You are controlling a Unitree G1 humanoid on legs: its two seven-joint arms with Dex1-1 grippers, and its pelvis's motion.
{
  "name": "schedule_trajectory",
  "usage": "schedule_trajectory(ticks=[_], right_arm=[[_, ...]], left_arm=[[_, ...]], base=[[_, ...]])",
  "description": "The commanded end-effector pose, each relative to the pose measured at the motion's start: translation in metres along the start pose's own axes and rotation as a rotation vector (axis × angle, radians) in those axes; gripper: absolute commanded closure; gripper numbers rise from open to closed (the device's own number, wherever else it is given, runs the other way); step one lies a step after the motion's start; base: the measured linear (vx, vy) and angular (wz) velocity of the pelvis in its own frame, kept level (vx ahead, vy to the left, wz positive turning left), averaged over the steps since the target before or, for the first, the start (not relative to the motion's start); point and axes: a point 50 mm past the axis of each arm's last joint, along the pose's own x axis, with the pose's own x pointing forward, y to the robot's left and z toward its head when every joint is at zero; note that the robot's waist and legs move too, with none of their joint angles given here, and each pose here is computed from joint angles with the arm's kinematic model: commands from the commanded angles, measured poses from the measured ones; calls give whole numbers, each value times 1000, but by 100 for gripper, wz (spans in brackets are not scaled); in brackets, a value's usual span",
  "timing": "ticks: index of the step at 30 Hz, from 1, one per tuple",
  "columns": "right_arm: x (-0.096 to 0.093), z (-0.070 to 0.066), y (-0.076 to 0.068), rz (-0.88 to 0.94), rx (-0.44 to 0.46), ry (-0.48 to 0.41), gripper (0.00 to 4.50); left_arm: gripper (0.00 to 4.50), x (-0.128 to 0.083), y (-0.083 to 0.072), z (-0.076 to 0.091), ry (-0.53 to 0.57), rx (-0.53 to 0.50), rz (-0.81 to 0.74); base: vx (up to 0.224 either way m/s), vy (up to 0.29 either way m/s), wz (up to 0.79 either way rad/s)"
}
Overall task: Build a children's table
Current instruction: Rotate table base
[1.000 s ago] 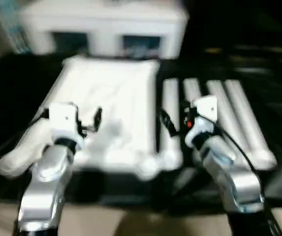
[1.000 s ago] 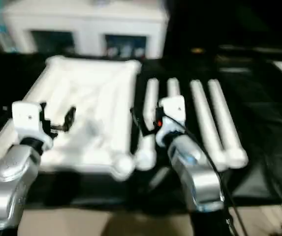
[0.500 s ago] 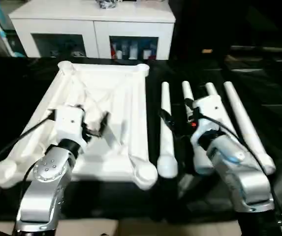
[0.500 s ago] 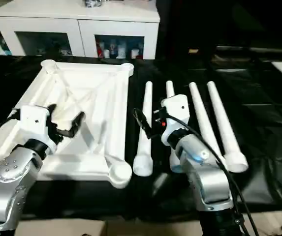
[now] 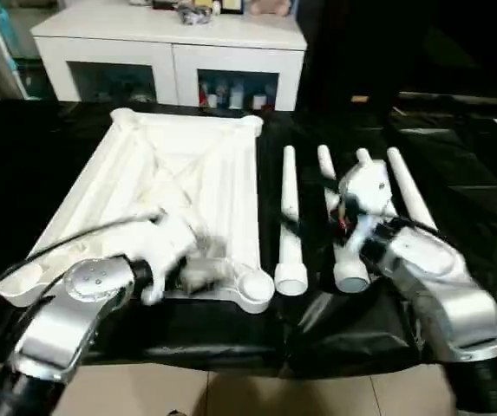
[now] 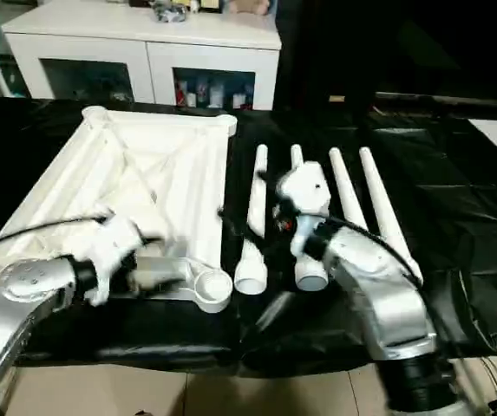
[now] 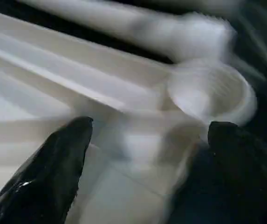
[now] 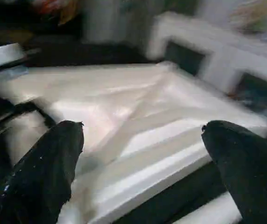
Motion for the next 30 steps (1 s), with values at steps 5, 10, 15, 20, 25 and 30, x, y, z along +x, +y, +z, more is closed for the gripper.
schedule_trajectory(ticks=[5,10,15,20,25,30], right_arm=[[-8,0,1,137,-24,47,0],[-18,-3,6,277,-51,118,0],[-20,-3,13,355,-79,149,0],[-19,-2,14,367,-88,149,0],[-18,-2,18,377,-90,149,0],[-18,-5,20,391,-90,160,0]], left_arm=[[33,-8,6,6,54,61,-109],[76,-14,11,4,120,89,-201],[120,-19,4,0,165,85,-302],[150,-20,1,0,161,100,-322],[185,-14,2,-6,184,119,-289],[230,-7,5,-6,186,164,-277]], base=[[0,0,0],[55,6,-3],[11,3,-1],[0,0,0],[0,0,0],[0,0,0]])
